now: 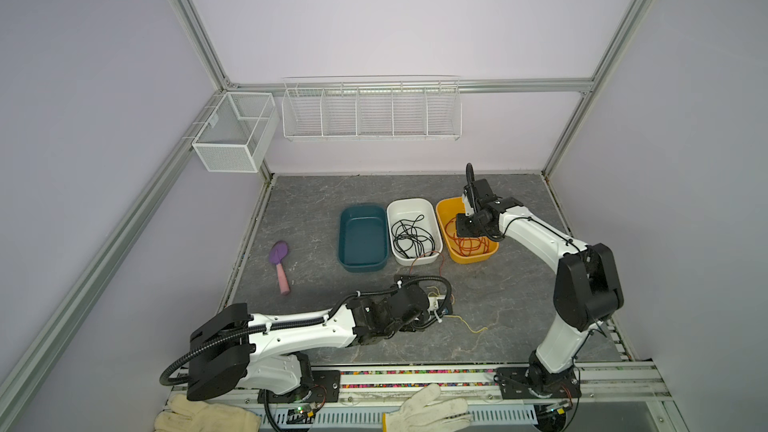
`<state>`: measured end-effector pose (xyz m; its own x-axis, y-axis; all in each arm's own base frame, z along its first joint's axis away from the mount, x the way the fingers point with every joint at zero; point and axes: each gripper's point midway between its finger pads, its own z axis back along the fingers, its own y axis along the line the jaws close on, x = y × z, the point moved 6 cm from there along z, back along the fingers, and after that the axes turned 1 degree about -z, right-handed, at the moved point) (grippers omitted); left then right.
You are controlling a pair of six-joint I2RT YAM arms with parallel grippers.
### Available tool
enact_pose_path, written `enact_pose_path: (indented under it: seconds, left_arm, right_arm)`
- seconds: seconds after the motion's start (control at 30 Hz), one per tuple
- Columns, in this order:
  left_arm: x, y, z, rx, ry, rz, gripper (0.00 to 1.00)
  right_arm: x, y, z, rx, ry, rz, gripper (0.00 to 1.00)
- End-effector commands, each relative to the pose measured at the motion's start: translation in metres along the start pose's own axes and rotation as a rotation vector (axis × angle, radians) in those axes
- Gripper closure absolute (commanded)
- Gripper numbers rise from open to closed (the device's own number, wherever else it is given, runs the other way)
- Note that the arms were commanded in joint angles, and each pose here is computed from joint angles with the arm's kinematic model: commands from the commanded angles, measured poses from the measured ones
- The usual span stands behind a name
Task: Untangle the cables
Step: 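Open the right gripper to drop the red wire into the yellow tub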
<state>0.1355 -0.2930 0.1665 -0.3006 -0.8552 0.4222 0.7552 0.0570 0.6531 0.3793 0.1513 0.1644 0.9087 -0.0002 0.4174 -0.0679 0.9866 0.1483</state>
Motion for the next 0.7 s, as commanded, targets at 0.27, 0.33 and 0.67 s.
enact_pose_path:
  seconds: [0.27, 0.33, 0.67]
  left_arm:
    - [0.001, 0.0, 0.001, 0.005, 0.003, -0.028, 0.01]
    - [0.0, 0.0, 0.0, 0.005, 0.007, -0.029, 0.01]
    - [-0.001, -0.001, -0.001, 0.004, 0.013, -0.035, 0.01]
  right_arm:
    - [0.002, -0.003, -0.023, 0.0, 0.051, -0.015, 0.94]
    - [0.002, -0.005, -0.027, -0.01, 0.057, -0.013, 0.94]
    - [0.004, -0.005, -0.05, -0.007, 0.08, -0.003, 0.94]
